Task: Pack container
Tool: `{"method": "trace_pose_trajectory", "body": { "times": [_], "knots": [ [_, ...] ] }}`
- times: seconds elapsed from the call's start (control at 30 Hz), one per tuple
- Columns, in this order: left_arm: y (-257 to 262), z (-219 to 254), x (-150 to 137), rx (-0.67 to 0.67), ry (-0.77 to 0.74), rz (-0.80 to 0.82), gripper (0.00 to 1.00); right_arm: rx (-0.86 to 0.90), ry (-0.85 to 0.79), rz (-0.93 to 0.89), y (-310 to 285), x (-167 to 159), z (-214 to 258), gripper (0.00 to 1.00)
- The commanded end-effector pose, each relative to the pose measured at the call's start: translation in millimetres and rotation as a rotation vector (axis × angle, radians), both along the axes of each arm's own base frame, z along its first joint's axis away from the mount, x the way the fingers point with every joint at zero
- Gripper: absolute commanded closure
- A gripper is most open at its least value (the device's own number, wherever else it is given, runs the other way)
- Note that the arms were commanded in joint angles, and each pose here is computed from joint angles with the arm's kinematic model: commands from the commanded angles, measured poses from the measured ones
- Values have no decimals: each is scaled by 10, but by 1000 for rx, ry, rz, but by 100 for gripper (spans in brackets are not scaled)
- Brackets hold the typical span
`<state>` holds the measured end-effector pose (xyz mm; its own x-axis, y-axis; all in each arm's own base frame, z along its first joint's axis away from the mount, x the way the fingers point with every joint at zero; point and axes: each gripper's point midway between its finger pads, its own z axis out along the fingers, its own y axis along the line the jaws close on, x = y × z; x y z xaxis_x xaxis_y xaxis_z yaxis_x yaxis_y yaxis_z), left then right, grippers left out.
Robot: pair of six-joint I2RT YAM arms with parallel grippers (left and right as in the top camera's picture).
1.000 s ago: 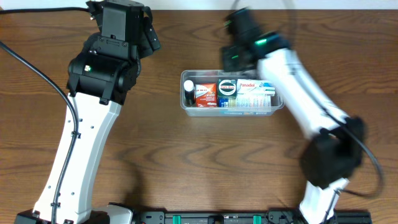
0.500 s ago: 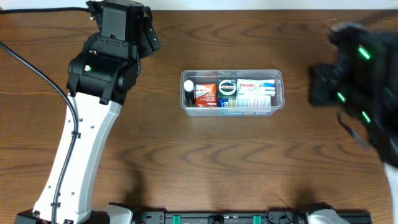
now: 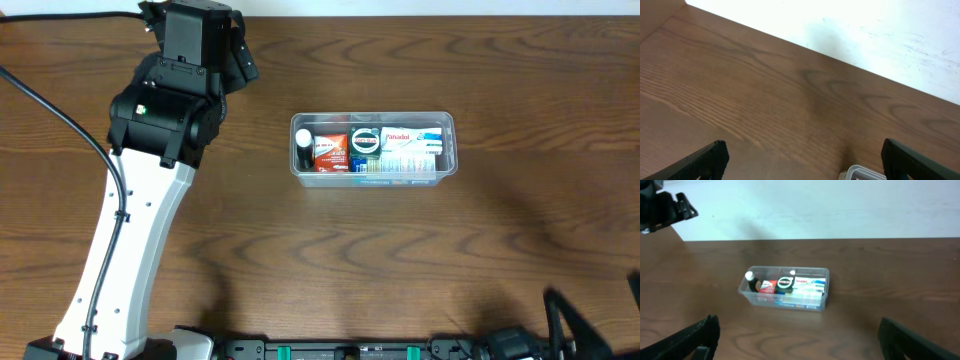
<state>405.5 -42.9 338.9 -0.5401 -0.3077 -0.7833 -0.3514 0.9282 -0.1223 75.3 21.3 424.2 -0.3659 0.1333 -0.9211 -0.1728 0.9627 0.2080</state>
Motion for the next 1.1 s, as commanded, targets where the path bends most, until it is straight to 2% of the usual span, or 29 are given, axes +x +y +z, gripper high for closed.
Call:
{"method": "trace_pose_trajectory", "body": {
  "times": [0.0,0.1,0.2,0.4,0.67,0.9,1.07],
  "knots": [
    [45,47,-3,18,-10,8,2,6,-8,3,-27,-159,-79,1],
    [45,47,-3,18,-10,8,2,-2,23,3,-63,-316,-224,1],
    [45,47,-3,18,-10,8,2,-24,122,3,-95,-457,-477,1],
    [45,47,-3,18,-10,8,2,25,148,90,69,-514,-504,1],
    [45,47,-3,18,-10,8,2,17,148,74,41,-501,-509,1],
    [45,47,-3,18,-10,8,2,-11,115,-4,-93,-419,-467,1],
    [45,47,-3,18,-10,8,2,-38,-43,15,-35,-179,-271,1]
  ]
}}
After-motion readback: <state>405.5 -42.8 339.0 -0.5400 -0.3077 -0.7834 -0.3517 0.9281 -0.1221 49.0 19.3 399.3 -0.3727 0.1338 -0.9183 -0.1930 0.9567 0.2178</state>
